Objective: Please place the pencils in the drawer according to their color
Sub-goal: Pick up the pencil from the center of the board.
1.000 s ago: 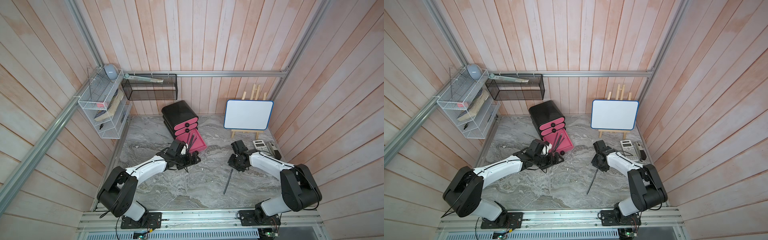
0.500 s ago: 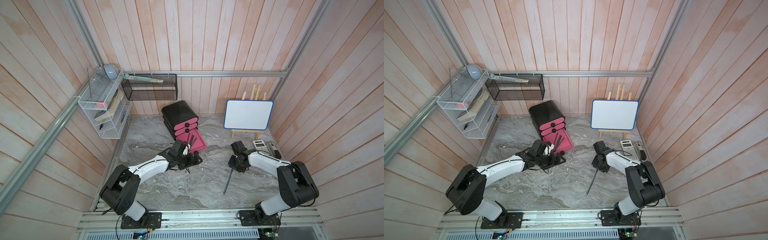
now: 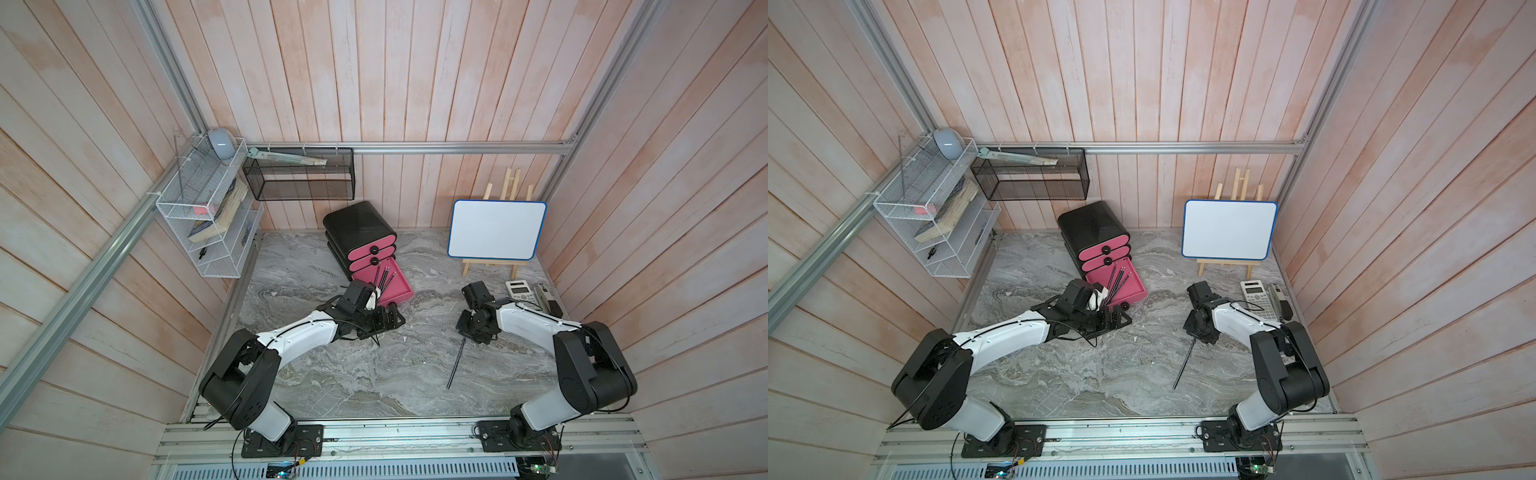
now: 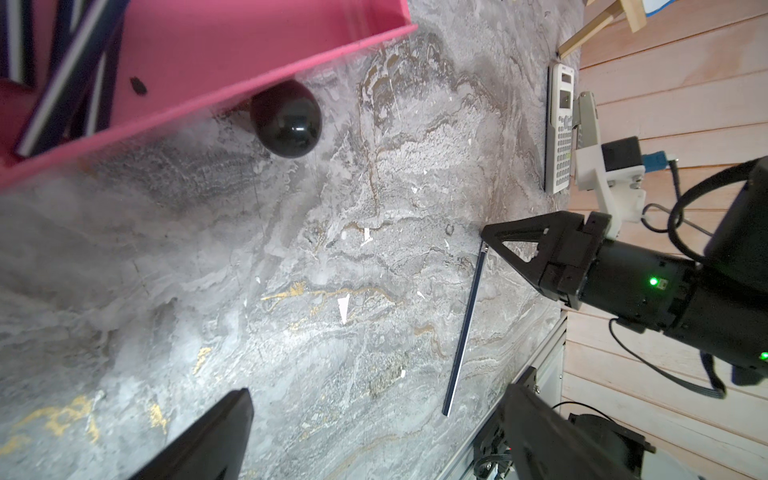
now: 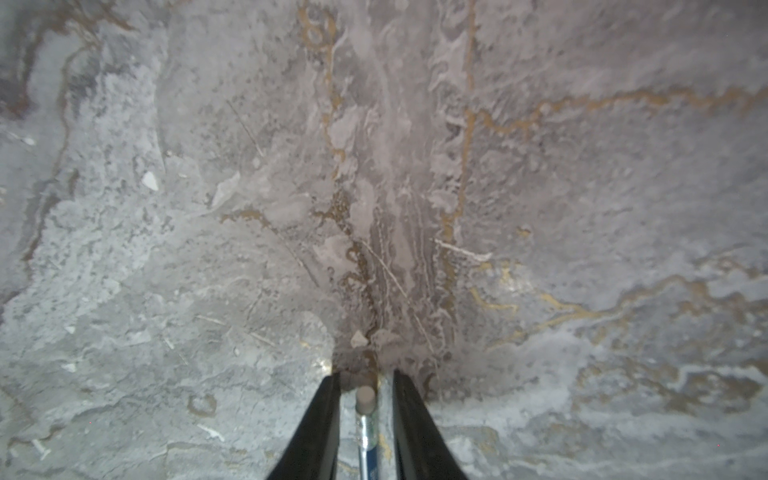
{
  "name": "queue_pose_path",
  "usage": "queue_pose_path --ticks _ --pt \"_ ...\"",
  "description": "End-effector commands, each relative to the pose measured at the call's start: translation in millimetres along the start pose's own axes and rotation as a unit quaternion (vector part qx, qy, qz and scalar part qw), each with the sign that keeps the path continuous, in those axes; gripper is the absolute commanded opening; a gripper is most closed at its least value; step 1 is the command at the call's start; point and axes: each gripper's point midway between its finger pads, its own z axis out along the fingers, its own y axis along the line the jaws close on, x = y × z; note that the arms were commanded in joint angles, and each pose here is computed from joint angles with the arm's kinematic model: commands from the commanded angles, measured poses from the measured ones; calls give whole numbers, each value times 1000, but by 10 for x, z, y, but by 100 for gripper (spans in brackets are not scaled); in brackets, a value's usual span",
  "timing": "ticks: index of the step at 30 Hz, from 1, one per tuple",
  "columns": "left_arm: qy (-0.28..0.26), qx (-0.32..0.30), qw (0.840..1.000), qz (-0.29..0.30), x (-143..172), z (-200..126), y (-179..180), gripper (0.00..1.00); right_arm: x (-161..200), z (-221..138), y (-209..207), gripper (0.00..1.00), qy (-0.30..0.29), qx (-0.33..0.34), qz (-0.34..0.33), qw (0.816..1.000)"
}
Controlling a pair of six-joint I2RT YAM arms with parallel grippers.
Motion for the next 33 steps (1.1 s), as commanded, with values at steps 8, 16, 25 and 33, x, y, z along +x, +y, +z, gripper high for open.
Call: queue_pose_path --ticks 8,16,25,33 --pt "-10 13 1000 11 -83 0 -106 100 397 161 -171 25 69 32 -33 997" --pt "-12 14 1000 10 -99 -9 -114 99 569 215 -195 21 97 34 -39 994" --pt "-13 10 1000 8 -87 -19 -73 100 618 286 -245 6 107 46 -44 992" --pt "-15 11 1000 -13 -70 -42 47 100 552 222 -94 0 99 16 -39 994"
